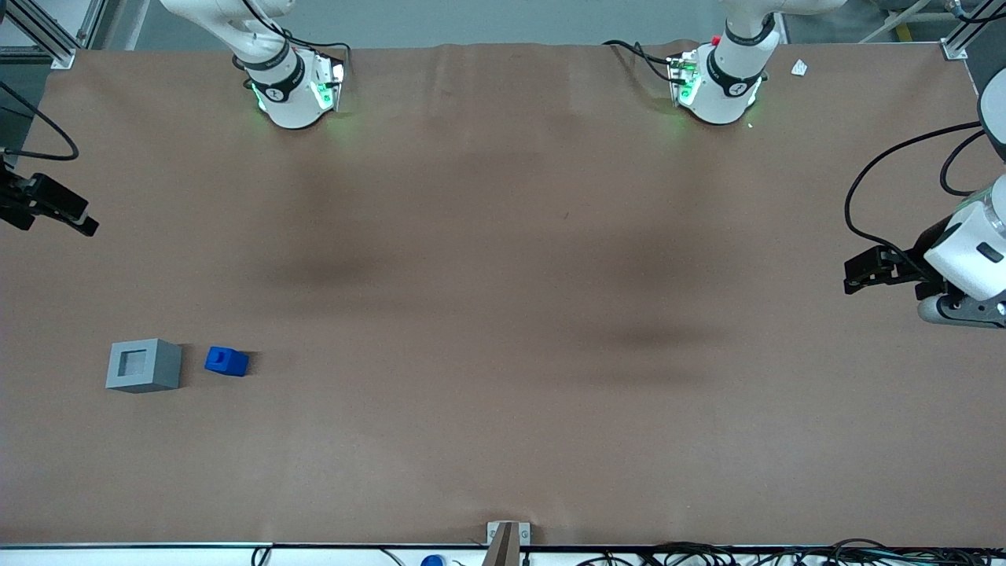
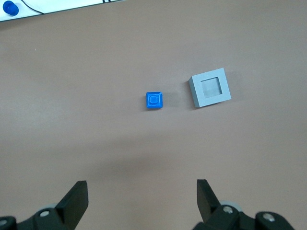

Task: Insert blue part into gray base with right arm
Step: 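Move the open right gripper down toward the blue block, then close the right gripper on the blue block and lift it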

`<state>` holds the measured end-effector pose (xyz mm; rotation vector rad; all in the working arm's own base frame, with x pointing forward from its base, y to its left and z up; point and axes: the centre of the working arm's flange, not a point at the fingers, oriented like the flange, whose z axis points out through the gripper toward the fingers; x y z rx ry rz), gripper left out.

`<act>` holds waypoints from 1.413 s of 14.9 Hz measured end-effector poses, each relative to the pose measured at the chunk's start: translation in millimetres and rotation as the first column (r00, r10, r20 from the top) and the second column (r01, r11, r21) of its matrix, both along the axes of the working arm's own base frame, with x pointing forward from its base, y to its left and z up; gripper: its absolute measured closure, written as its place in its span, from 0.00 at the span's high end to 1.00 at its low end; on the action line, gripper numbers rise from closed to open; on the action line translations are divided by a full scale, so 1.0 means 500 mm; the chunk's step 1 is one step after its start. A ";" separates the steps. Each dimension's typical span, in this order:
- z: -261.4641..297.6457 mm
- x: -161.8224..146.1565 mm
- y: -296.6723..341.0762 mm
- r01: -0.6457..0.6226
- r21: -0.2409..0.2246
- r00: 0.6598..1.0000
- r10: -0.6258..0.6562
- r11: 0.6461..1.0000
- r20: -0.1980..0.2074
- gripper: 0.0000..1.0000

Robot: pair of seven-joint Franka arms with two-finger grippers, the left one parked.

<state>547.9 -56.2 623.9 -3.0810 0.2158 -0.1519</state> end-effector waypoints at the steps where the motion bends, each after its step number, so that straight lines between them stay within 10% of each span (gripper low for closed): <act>1: 0.000 0.000 0.000 0.000 -0.001 1.000 0.000 1.000 -0.001 1.00; 8: -0.009 0.009 -0.006 -0.001 -0.034 1.000 0.000 0.999 -0.030 1.00; 16: -0.267 0.131 -0.006 -0.015 -0.048 0.975 0.004 0.999 -0.223 1.00; 21: -0.439 0.229 0.000 -0.023 -0.073 0.994 0.015 0.997 -0.104 1.00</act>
